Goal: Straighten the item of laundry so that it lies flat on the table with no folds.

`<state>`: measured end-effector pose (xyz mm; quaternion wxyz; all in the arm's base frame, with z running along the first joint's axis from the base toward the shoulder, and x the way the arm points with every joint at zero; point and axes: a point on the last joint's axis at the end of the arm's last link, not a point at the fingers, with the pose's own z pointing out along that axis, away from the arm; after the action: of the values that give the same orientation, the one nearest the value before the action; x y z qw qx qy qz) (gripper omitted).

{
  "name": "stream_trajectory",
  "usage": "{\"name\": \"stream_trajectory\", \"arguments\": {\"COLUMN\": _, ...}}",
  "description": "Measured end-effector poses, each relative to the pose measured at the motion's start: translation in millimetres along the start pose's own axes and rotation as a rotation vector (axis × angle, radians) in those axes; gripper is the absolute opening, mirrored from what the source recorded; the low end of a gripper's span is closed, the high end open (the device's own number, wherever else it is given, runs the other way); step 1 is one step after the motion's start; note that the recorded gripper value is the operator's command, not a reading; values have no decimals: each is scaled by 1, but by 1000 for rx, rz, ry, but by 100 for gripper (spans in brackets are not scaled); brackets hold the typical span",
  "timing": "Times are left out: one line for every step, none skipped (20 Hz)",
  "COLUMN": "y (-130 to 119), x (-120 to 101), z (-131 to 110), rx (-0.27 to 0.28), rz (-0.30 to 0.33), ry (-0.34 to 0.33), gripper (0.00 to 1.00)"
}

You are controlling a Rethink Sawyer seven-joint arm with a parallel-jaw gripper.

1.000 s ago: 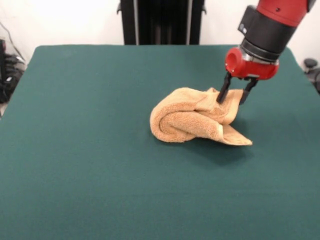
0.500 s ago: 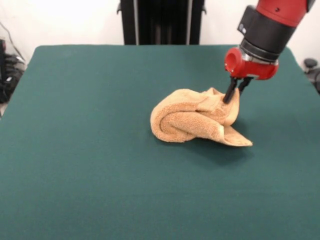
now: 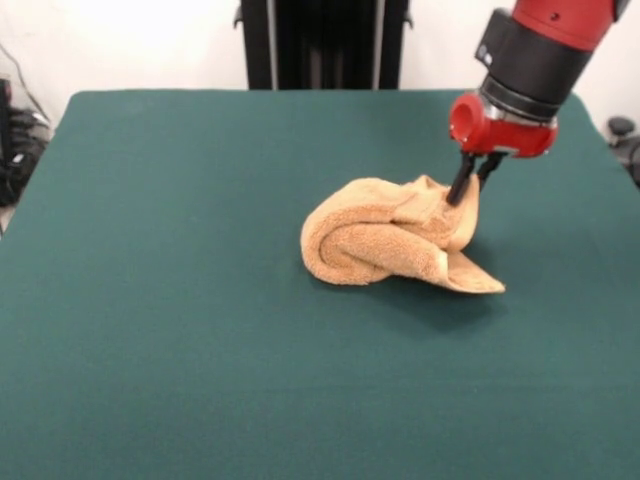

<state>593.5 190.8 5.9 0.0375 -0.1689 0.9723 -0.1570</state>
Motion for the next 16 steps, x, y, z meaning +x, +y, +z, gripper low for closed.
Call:
{"name": "stream_trajectory", "arguments": {"y": -2, "x": 0, "z": -3, "rx": -5, "rz": 6, "ry": -2, "gripper": 0}}
{"name": "stream_trajectory", "arguments": {"y": -7, "x": -1, "z": -12, "rx": -19, "rz": 24, "ry": -8, "gripper": 0}}
{"name": "stream_trajectory", "arguments": {"y": -11, "x": -1, "z": -18, "rx": -31, "rz": 38, "ry": -10, "gripper": 0}}
{"name": "stream_trajectory", "arguments": {"y": -16, "x": -1, "z": -25, "rx": -42, "rz": 53, "ry": -12, "gripper": 0}}
{"name": "stream_trajectory", "arguments": {"y": -22, "x": -2, "z": -34, "rx": -58, "rz": 73, "ry": -16, "gripper": 0}}
{"name": "stream_trajectory", "arguments": {"y": -34, "x": -2, "z": -48, "rx": -84, "rz": 107, "ry": -20, "gripper": 0}}
{"name": "stream_trajectory", "arguments": {"y": -54, "x": -2, "z": -68, "rx": -119, "rz": 157, "ry": -26, "gripper": 0}}
{"name": "stream_trajectory", "arguments": {"y": -72, "x": -2, "z": -83, "rx": -146, "rz": 199, "ry": -29, "gripper": 0}}
{"name": "stream_trajectory", "arguments": {"y": -84, "x": -1, "z": -92, "rx": -162, "rz": 226, "ry": -33, "gripper": 0}}
{"name": "stream_trajectory", "arguments": {"y": -90, "x": -1, "z": -97, "rx": -171, "rz": 240, "ry": -33, "gripper": 0}}
{"name": "stream_trajectory", "arguments": {"y": -112, "x": 1, "z": -113, "rx": -198, "rz": 287, "ry": -37, "gripper": 0}}
{"name": "stream_trajectory", "arguments": {"y": -131, "x": 3, "z": -124, "rx": -218, "rz": 323, "ry": -41, "gripper": 0}}
{"name": "stream_trajectory", "arguments": {"y": -146, "x": 5, "z": -133, "rx": -231, "rz": 348, "ry": -47, "gripper": 0}}
{"name": "stream_trajectory", "arguments": {"y": -161, "x": 7, "z": -141, "rx": -244, "rz": 372, "ry": -54, "gripper": 0}}
{"name": "stream_trajectory", "arguments": {"y": -172, "x": 8, "z": -146, "rx": -255, "rz": 393, "ry": -60, "gripper": 0}}
{"name": "stream_trajectory", "arguments": {"y": -177, "x": 9, "z": -149, "rx": -260, "rz": 401, "ry": -63, "gripper": 0}}
